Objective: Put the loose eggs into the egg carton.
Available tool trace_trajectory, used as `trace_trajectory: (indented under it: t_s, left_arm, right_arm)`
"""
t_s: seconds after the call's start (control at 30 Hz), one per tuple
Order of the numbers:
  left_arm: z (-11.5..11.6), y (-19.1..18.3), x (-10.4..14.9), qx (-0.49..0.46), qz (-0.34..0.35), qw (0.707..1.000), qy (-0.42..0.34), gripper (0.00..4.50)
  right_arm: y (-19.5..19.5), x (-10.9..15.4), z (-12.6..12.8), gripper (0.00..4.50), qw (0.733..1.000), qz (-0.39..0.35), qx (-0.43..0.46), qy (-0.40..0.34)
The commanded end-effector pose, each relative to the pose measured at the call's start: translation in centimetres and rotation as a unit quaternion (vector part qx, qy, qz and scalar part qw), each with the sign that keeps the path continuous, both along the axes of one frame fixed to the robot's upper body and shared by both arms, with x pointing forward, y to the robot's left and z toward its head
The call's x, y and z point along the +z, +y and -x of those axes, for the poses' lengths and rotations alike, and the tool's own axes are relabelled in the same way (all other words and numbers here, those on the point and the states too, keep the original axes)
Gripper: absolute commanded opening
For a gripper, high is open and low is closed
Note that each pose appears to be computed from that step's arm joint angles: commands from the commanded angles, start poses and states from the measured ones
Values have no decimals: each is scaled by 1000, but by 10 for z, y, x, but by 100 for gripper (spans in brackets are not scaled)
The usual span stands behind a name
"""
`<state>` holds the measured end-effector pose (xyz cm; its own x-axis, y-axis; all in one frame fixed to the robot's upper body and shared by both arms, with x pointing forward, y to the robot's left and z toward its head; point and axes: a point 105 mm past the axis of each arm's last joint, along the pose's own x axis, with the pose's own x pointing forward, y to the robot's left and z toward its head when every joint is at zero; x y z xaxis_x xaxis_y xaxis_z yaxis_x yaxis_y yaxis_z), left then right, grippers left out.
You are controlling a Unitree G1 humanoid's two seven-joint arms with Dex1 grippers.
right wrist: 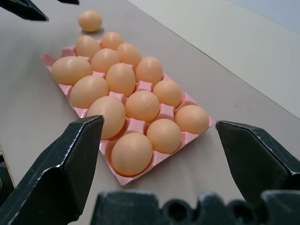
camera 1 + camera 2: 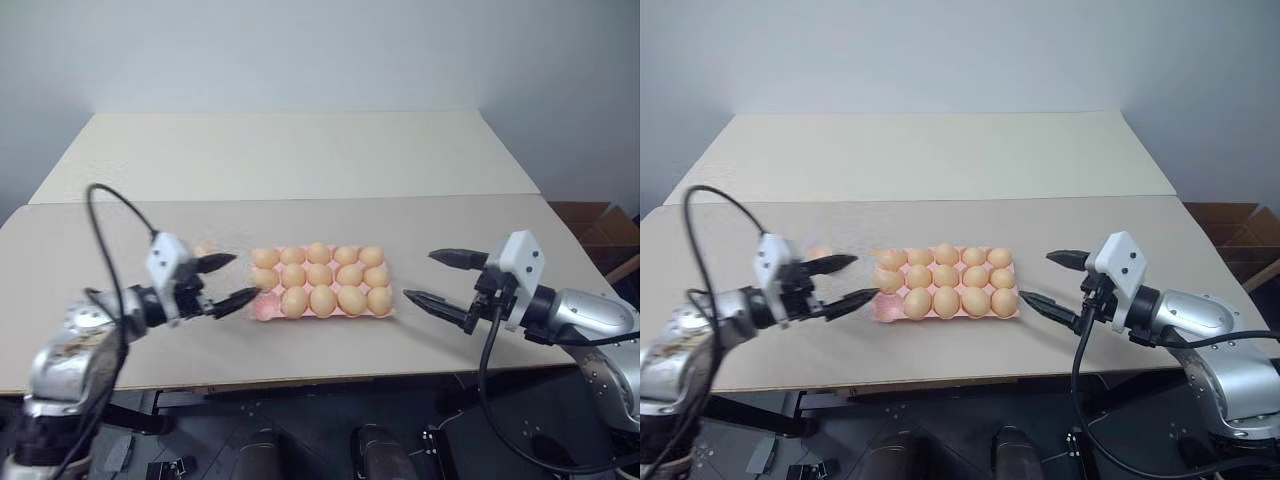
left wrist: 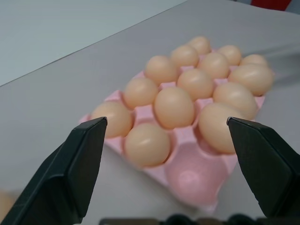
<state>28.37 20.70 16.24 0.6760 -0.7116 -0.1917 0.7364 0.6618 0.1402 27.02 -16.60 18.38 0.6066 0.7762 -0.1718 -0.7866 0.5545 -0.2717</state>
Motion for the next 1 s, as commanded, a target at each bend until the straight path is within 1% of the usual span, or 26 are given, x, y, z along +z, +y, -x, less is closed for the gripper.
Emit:
trace_trajectory:
  t_s: [0.03, 0.17, 0.23, 0.33, 0.47, 0.77, 0.83, 1.0]
  left_arm:
    - [18, 30, 14, 9, -27, 1000, -13, 446]
    - [41, 65, 7, 48, -66, 996, 28, 446]
    - [51, 75, 6, 63, -54, 996, 35, 446]
    - [60, 79, 5, 69, -44, 996, 40, 446]
    - [68, 74, 6, 63, -40, 996, 44, 446]
    - [64, 68, 7, 71, -23, 996, 46, 446]
    - [60, 66, 8, 79, -18, 996, 35, 446]
    - [18, 65, -1, 174, -24, 984, 38, 446]
  right_arm:
    - [0, 9, 3, 450, 999, 11, 26, -17]
    - [-4, 6, 3, 450, 999, 19, 39, -6]
    - [-5, 5, 2, 450, 999, 26, 45, -1]
    - [-6, 4, 2, 450, 998, 28, 49, 0]
    - [-5, 5, 0, 450, 999, 21, 44, -5]
    - [-2, 4, 2, 450, 999, 20, 40, -5]
    - [-1, 4, 2, 450, 999, 21, 40, -7]
    - [0, 8, -3, 450, 999, 23, 40, -17]
